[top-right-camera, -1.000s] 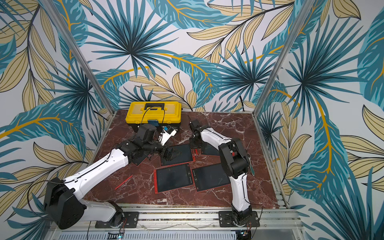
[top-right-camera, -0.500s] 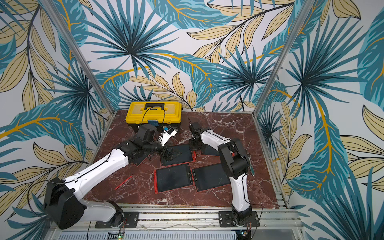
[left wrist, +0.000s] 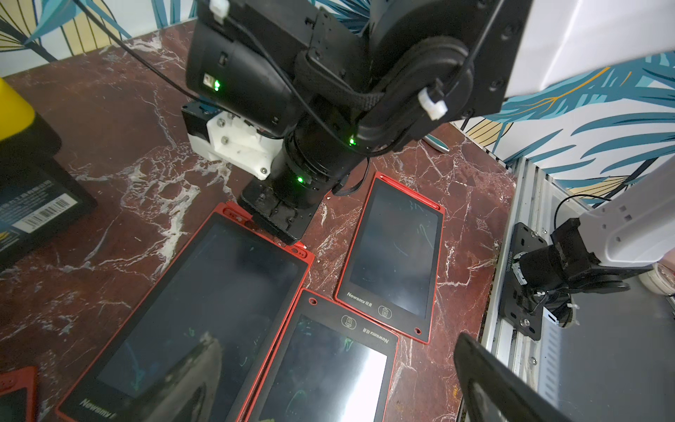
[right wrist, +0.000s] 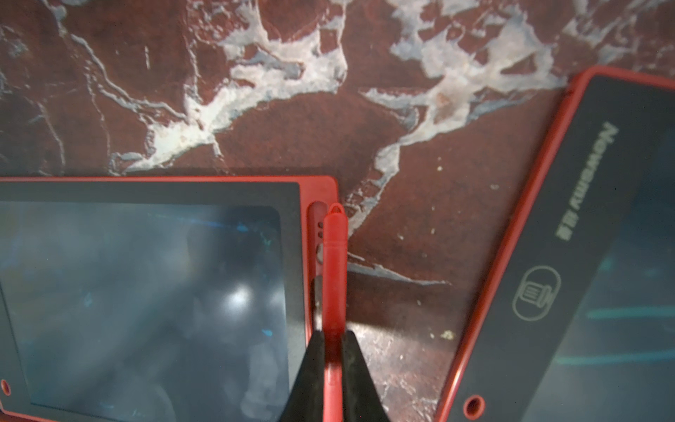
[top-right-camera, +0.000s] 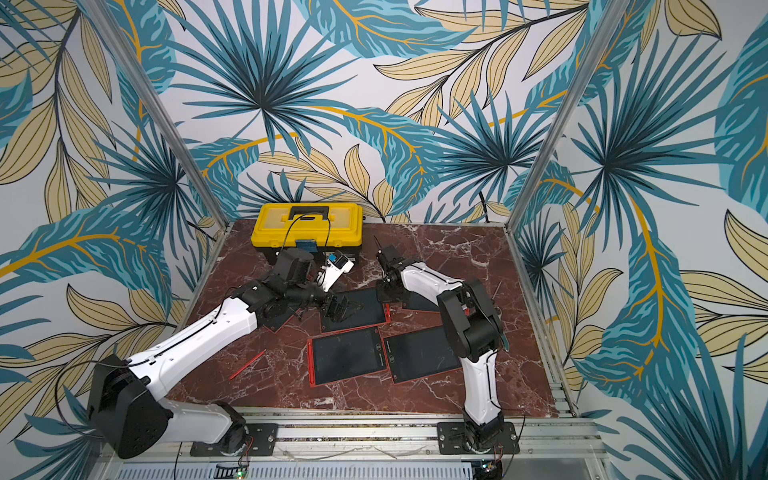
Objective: Place the stylus back onto the writing tablet
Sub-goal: Place the stylus on the writing tablet.
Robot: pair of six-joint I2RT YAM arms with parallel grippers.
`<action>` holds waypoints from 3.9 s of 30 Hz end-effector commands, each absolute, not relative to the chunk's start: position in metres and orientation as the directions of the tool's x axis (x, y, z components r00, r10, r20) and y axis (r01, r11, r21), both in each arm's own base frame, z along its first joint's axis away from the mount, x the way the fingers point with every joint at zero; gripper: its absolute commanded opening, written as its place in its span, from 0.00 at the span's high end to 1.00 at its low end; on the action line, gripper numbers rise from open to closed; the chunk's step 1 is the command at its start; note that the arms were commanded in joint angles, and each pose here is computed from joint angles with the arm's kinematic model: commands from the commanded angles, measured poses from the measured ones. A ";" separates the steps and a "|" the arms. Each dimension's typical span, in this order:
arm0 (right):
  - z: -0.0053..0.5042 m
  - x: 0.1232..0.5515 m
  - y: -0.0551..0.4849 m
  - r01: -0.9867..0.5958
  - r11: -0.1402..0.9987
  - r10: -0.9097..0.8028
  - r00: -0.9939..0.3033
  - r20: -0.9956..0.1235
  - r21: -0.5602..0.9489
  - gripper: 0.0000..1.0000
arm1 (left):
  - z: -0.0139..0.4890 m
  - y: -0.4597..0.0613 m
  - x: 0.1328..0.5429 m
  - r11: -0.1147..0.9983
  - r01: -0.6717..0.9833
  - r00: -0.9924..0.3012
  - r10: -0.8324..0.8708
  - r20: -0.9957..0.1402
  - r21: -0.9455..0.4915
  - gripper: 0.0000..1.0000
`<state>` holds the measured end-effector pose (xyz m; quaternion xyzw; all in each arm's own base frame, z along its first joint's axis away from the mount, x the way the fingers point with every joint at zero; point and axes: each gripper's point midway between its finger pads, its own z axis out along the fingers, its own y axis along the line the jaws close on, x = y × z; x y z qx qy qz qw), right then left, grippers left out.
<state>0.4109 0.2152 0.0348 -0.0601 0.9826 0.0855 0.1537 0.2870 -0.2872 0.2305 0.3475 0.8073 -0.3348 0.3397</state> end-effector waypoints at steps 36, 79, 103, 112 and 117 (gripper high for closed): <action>0.037 0.398 0.221 -0.166 0.975 -0.112 -0.942 -0.318 0.148 0.95 | 0.250 -0.294 0.287 0.511 0.813 -0.486 0.330 -0.809 -0.279 0.00; -0.013 0.363 0.211 -0.120 0.993 -0.120 -0.977 -0.175 -0.012 1.00 | 0.250 -0.294 0.288 0.522 0.806 -0.491 0.326 -0.808 -0.279 0.00; 0.117 0.388 0.231 -0.130 0.959 0.022 -0.853 -0.521 0.253 0.65 | 0.227 -0.257 0.294 0.752 0.532 -0.704 0.137 -0.697 -0.389 0.00; 0.160 0.339 0.208 -0.139 0.930 0.089 -0.812 -0.577 0.339 0.01 | 0.199 -0.217 0.280 0.860 0.324 -0.785 0.011 -0.620 -0.395 0.00; 0.172 0.316 0.184 -0.131 0.943 0.087 -0.790 -0.607 0.306 0.00 | 0.180 -0.191 0.266 0.899 0.225 -0.798 -0.050 -0.600 -0.375 0.00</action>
